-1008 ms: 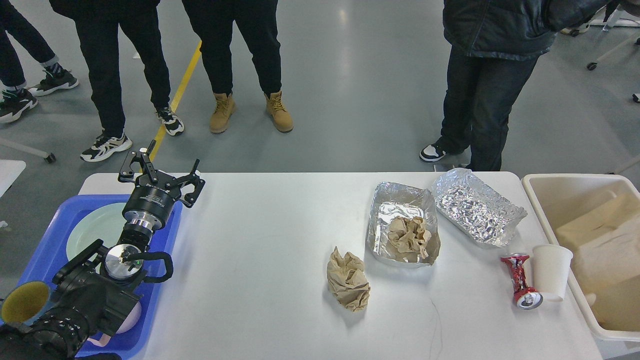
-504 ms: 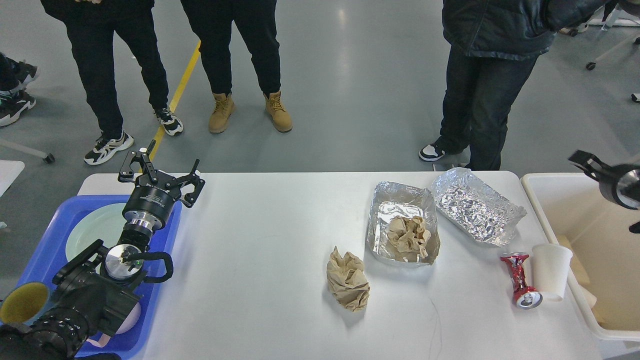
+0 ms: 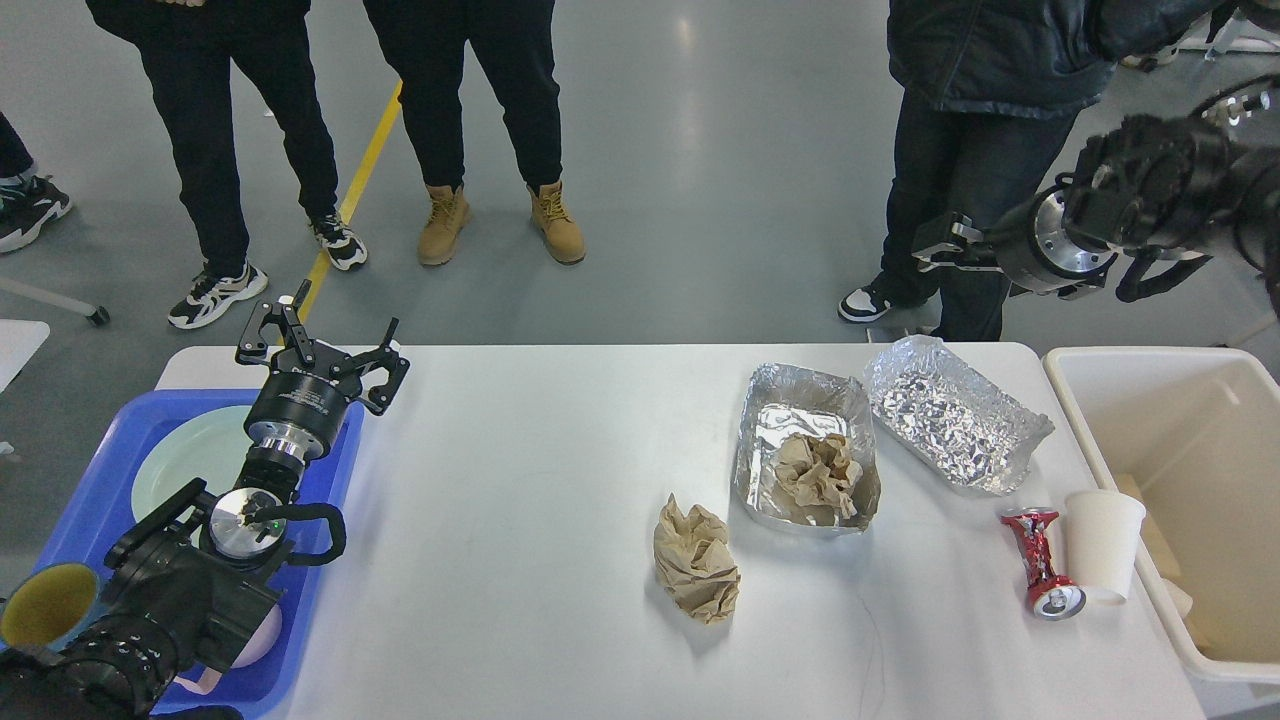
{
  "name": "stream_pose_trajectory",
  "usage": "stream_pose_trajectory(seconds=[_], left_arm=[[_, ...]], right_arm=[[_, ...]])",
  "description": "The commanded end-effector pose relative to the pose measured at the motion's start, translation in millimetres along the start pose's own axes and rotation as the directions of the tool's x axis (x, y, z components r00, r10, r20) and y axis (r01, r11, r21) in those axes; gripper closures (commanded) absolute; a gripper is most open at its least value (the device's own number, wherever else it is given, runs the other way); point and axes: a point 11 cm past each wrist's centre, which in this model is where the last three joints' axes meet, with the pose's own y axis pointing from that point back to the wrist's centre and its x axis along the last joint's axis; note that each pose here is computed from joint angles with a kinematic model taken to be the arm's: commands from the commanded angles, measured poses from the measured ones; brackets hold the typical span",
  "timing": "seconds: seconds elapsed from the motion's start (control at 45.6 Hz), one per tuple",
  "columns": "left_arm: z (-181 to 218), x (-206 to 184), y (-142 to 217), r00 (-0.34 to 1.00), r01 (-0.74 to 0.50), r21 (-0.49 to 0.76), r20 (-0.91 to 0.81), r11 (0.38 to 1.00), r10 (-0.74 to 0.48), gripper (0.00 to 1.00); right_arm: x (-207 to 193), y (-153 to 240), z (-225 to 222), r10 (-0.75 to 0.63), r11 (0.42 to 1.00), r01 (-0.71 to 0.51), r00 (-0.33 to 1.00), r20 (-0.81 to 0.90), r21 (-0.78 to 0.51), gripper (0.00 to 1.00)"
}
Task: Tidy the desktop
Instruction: 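Move the right gripper back to the foil tray with crumpled paper, then grasp the rim of the foil tray with the right gripper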
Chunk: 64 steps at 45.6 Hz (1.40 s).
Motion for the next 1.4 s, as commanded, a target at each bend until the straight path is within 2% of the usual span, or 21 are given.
stream_pose_trajectory(seconds=[0.0, 0.197, 0.263, 0.329, 0.46, 0.635, 0.745, 0.855, 0.986, 1.118, 1.381], left_arm=[[-0.1, 0.0, 0.1, 1.0, 0.0, 0.001, 0.0, 1.0, 0.0, 0.04], [-0.1, 0.0, 0.1, 1.0, 0.0, 0.001, 0.0, 1.0, 0.0, 0.04], [-0.1, 0.0, 0.1, 1.0, 0.0, 0.001, 0.0, 1.0, 0.0, 0.04], [0.3, 0.0, 0.0, 1.0, 0.0, -0.002, -0.001, 1.0, 0.0, 0.04], [0.0, 0.0, 0.1, 1.0, 0.0, -0.001, 0.0, 1.0, 0.0, 0.04], [0.3, 0.0, 0.0, 1.0, 0.0, -0.002, -0.001, 1.0, 0.0, 0.04], [0.2, 0.5, 0.2, 1.0, -0.002, -0.001, 0.0, 1.0, 0.002, 0.04], [-0.1, 0.0, 0.1, 1.0, 0.0, 0.001, 0.0, 1.0, 0.0, 0.04], [0.0, 0.0, 0.1, 1.0, 0.0, -0.001, 0.0, 1.0, 0.0, 0.04], [-0.1, 0.0, 0.1, 1.0, 0.0, 0.001, 0.0, 1.0, 0.0, 0.04], [0.0, 0.0, 0.1, 1.0, 0.0, -0.001, 0.0, 1.0, 0.0, 0.04]], right_arm=[[6.4, 43.8, -28.0, -0.087, 0.995, 0.087, 0.996, 0.002, 0.047, 0.0], [19.0, 109.3, -57.0, -0.157, 0.983, 0.158, 0.988, -0.014, 0.099, 0.0], [17.7, 117.1, -63.5, -0.17, 0.979, 0.172, 0.985, -0.024, 0.108, 0.0], [12.3, 105.7, -59.8, -0.184, 0.978, 0.185, 0.983, -0.021, 0.097, 0.0], [-24.1, 45.0, -40.1, -0.254, 0.965, 0.253, 0.967, 0.009, 0.073, 0.0], [-70.4, -33.7, -0.8, -0.158, 0.987, 0.157, 0.986, 0.047, 0.023, 0.0], [-101.5, -67.1, 16.9, -0.111, 0.993, 0.112, 0.994, 0.02, -0.024, 0.0], [-122.4, -84.0, 28.2, -0.098, 0.994, 0.098, 0.995, 0.008, -0.042, 0.01], [-149.6, -96.2, 39.0, -0.155, 0.986, 0.154, 0.988, -0.009, -0.061, 0.02], [-181.9, -109.6, 46.9, -0.224, 0.973, 0.219, 0.972, -0.07, -0.075, 0.09], [-216.1, -126.1, 49.8, -0.227, 0.973, 0.225, 0.973, -0.047, -0.051, 0.1]])
